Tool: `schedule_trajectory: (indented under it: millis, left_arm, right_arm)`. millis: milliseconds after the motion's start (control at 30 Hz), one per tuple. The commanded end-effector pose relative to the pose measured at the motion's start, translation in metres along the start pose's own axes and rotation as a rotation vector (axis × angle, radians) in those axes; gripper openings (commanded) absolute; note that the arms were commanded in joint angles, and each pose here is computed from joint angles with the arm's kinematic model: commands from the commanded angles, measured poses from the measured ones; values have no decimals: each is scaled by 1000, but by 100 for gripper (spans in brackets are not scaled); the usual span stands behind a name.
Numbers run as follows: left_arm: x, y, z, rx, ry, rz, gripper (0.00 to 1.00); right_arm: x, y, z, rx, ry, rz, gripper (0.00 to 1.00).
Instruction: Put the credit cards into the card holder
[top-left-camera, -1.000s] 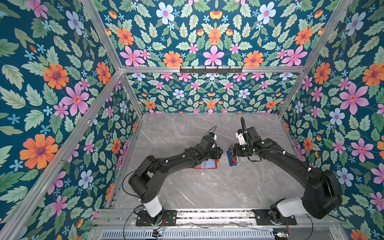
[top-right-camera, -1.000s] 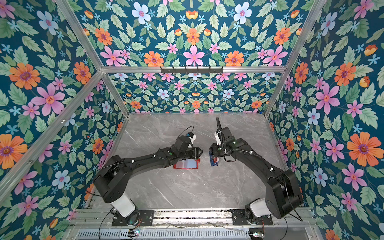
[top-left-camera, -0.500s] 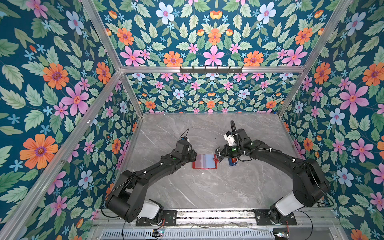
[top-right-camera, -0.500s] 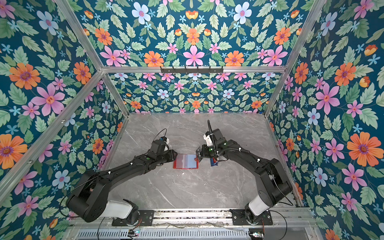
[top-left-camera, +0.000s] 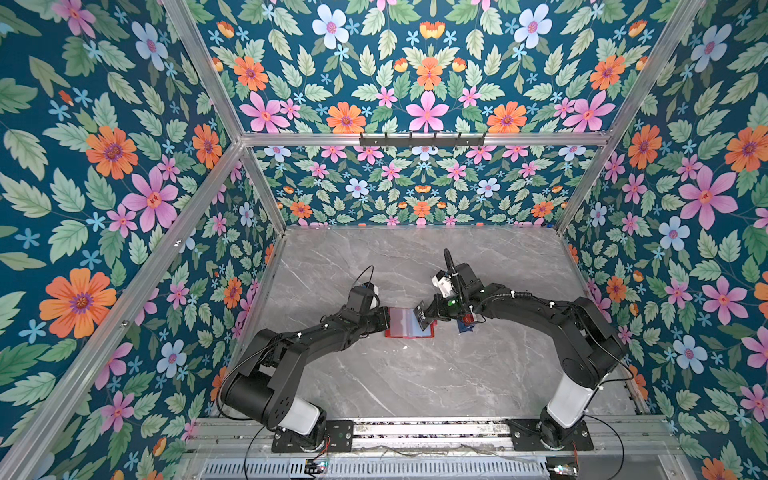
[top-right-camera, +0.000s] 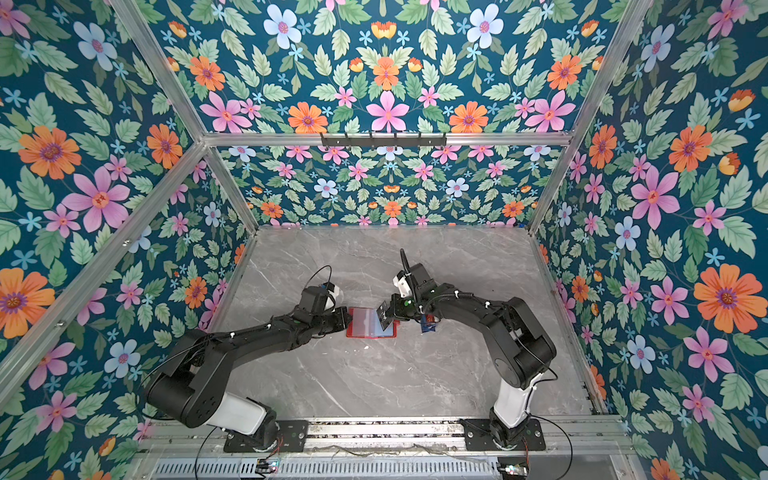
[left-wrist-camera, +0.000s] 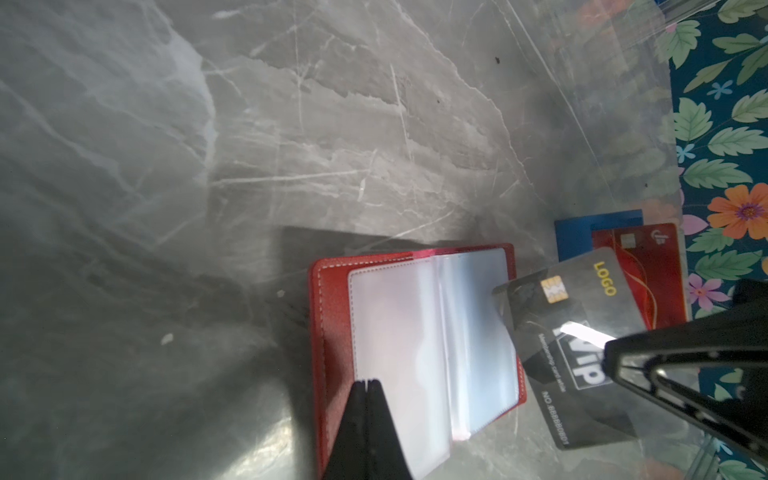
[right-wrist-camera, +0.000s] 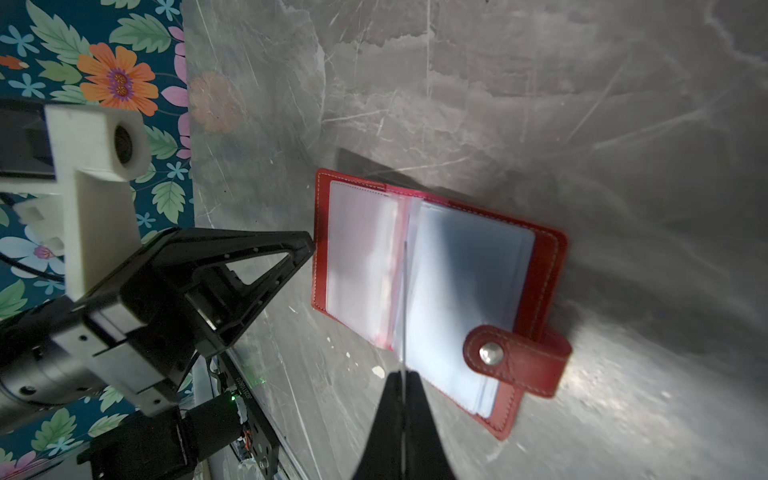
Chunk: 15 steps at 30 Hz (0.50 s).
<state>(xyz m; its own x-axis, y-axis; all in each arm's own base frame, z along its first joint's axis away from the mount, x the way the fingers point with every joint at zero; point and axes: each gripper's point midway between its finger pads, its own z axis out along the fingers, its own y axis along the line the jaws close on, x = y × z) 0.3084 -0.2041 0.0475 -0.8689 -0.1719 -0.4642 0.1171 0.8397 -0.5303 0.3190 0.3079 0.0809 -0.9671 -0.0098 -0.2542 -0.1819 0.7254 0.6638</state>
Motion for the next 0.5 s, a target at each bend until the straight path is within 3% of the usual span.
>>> schedule_trajectory:
  millis: [0,467]
  left_arm:
    - [-3,4,2,-17,-17,-21,3]
    - [27,16,2,-20,22,-118,0]
  right_arm:
    - [-4,7,4,-33,-10,11,0]
    - [-5,6,20,-80,-3,39,0]
